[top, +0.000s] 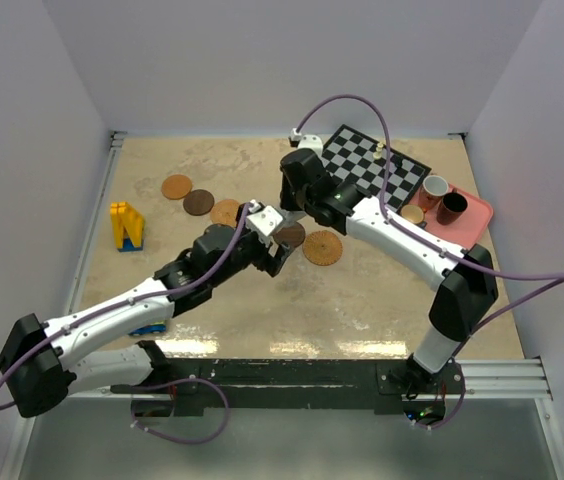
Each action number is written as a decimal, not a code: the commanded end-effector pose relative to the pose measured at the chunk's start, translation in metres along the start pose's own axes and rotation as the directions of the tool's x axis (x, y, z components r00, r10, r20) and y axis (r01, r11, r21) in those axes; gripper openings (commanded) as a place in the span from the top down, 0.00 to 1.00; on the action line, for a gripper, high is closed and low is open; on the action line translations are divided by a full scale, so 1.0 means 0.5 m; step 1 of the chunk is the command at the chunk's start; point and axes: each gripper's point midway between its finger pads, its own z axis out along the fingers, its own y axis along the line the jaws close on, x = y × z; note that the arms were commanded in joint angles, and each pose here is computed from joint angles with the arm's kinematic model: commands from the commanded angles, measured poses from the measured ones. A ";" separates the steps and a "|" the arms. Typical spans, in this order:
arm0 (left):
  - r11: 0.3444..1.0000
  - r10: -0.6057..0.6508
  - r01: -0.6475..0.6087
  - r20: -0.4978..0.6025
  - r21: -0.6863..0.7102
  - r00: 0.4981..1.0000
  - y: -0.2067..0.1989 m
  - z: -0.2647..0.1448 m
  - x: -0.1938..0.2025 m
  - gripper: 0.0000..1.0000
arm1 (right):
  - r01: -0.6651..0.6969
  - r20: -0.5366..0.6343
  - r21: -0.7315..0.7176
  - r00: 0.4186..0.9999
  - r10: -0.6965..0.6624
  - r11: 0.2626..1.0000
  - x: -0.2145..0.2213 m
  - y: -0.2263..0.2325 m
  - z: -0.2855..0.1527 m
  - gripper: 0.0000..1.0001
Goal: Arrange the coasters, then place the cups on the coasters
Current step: Place the cup at the center of the board, then pick up the cup at the center of the board.
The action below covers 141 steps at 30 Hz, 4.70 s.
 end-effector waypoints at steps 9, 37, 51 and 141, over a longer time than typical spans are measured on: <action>0.947 -0.035 0.065 0.098 -0.315 0.995 0.068 0.035 -0.037 0.20 | -0.078 0.065 -0.143 0.994 0.088 0.987 -0.044 0.084 -0.021 1.00; 0.945 -0.030 0.025 -0.012 -0.326 0.999 0.045 0.055 0.061 1.00 | -0.073 0.001 -0.176 0.997 0.074 0.982 0.018 0.098 -0.005 1.00; 0.971 -0.170 0.165 -0.013 -0.171 0.985 -0.019 0.012 0.193 1.00 | -0.076 -0.093 -0.109 0.993 0.066 0.991 0.148 0.054 0.032 1.00; 0.859 -0.354 0.259 -0.148 -0.442 0.923 0.023 0.046 0.291 0.52 | -0.123 0.238 0.039 0.965 0.110 0.992 -0.108 -0.204 -0.139 0.29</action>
